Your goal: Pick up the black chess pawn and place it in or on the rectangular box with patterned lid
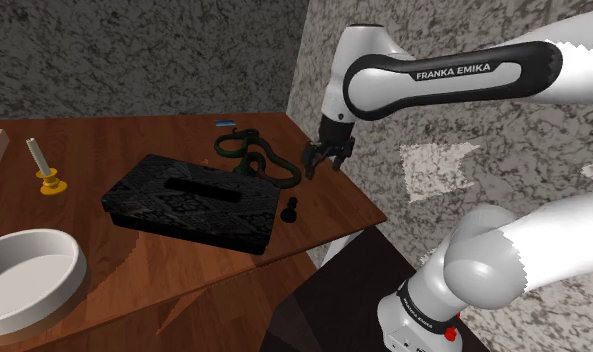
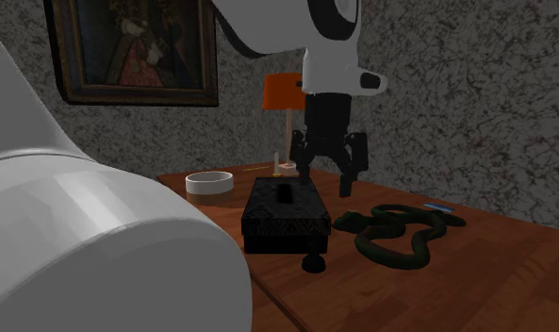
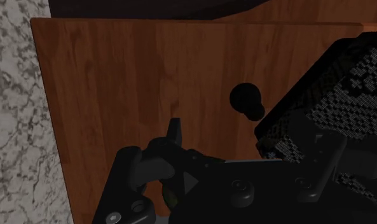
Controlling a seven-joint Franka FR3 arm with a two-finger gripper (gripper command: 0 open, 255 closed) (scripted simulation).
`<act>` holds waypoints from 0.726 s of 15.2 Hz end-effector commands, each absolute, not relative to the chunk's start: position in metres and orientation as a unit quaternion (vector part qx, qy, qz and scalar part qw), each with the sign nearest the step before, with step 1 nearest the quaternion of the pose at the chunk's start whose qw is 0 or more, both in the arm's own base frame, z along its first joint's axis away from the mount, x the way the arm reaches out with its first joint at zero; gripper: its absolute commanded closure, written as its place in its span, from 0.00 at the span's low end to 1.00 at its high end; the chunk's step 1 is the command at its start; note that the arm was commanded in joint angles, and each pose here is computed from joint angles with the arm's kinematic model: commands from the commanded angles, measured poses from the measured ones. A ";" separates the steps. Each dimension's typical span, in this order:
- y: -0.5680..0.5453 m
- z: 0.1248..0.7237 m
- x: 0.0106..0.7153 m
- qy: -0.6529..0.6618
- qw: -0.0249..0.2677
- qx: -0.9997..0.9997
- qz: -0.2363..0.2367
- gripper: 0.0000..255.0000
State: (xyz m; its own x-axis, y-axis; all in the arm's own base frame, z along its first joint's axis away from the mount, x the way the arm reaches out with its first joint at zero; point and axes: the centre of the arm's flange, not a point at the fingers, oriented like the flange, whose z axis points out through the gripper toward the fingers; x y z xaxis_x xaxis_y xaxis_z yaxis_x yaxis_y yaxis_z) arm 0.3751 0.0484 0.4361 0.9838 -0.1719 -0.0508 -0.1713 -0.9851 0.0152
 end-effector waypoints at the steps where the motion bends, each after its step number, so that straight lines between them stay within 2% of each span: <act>1: 0.063 0.416 0.385 -0.085 0.012 0.996 -0.027 0.00; 7: 0.099 0.350 0.417 -0.080 0.034 0.996 -0.032 0.00; 11: 0.097 0.329 0.415 -0.080 0.034 0.996 -0.032 0.00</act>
